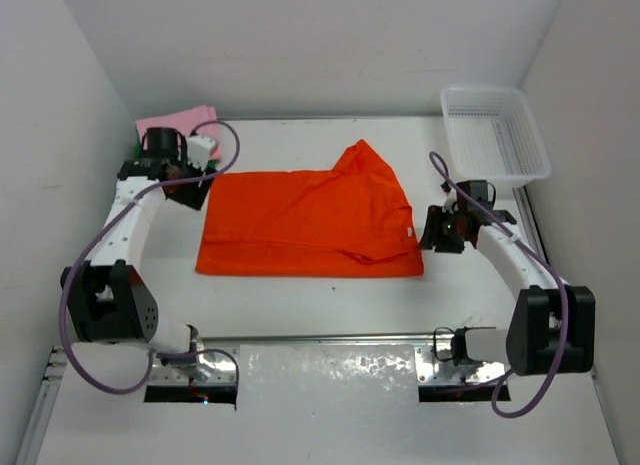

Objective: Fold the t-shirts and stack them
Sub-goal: Fold the flattened tshirt in 1/3 of the way

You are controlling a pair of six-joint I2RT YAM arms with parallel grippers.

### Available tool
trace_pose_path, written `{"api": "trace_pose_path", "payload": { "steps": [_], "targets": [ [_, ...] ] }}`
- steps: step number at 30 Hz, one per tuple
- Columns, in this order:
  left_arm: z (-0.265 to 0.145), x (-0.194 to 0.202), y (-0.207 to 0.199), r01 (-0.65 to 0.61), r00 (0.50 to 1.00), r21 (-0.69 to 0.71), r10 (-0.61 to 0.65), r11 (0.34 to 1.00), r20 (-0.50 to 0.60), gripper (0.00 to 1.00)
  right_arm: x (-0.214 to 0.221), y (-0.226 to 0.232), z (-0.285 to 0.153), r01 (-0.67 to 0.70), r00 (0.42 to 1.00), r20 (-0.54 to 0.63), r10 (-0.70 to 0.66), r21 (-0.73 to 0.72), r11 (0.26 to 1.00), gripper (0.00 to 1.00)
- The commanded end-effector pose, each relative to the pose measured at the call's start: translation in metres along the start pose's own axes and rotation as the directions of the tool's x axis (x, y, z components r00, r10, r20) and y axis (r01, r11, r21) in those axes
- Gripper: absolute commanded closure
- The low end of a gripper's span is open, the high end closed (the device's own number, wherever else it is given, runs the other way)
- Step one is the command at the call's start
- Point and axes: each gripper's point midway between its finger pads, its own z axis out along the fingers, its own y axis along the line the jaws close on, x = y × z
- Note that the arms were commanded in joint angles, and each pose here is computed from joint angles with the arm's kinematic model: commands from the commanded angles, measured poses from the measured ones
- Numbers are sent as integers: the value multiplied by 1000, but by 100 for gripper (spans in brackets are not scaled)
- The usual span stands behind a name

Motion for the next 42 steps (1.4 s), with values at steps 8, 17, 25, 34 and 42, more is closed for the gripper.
{"api": "trace_pose_path", "payload": {
  "steps": [8,17,25,34,42],
  "targets": [
    [26,71,-50,81,980,153,-51,985,-194,35,22,13,30,-111,993,-61,105,-110,988,39],
    [84,115,-43,132,951,68,-107,989,-289,28,45,7,57,-107,988,-119,98,-76,991,40],
    [112,128,-61,152,943,152,-97,977,-318,63,48,6,68,-154,983,-114,146,-73,985,83],
    [69,155,-69,92,929,170,-23,981,-369,100,85,-9,32,-167,970,-173,171,39,985,100],
    [23,206,-94,52,875,249,76,967,-479,66,132,-14,0,-217,958,-175,229,82,973,80]
  ]
}}
